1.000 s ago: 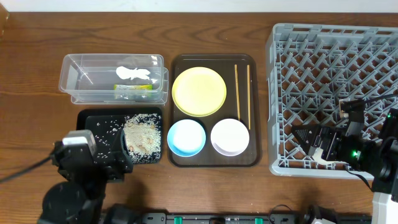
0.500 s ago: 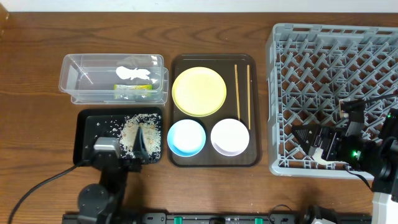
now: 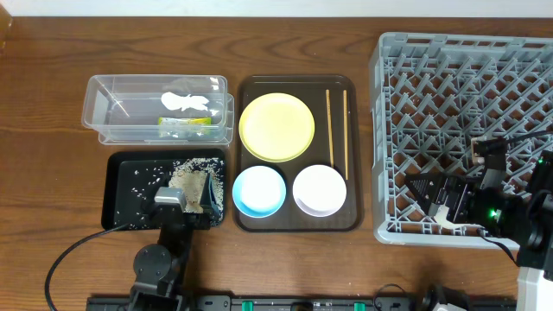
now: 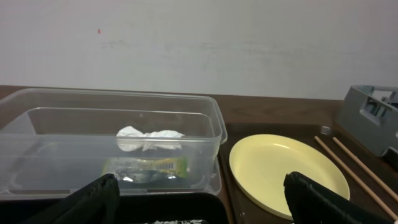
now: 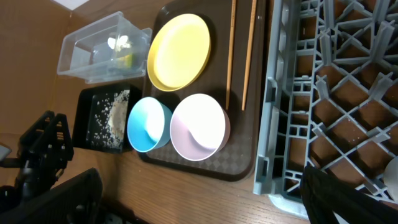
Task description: Sort waste into correct bins and load items into the dishwasher rack
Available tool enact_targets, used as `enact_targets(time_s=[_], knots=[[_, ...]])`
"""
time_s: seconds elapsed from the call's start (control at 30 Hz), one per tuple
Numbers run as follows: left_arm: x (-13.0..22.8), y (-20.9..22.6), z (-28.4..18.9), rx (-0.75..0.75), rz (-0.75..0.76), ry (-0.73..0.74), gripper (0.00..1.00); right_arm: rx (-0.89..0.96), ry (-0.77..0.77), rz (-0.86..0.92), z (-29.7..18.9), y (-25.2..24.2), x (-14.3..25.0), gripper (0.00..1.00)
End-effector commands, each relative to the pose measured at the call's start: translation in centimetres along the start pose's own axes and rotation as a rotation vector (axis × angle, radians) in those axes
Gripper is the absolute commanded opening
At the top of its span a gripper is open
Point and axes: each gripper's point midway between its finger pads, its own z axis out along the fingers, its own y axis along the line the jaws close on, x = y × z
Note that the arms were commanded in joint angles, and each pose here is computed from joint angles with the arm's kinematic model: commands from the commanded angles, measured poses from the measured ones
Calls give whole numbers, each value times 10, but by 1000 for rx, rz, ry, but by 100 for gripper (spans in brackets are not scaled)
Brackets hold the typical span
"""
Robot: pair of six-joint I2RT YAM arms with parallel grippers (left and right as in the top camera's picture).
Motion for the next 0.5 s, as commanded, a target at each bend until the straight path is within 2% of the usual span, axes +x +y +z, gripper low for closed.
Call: enact_targets(time_s=[0.0, 0.3, 0.47], knots=[[0, 1, 0, -3, 12, -4, 87, -8, -13, -3, -3, 3, -2, 99], [29, 5, -2, -16, 23, 117, 88, -8, -13, -3, -3, 3, -2, 99], [31, 5, -2, -17, 24, 125, 88, -8, -13, -3, -3, 3, -2, 99]])
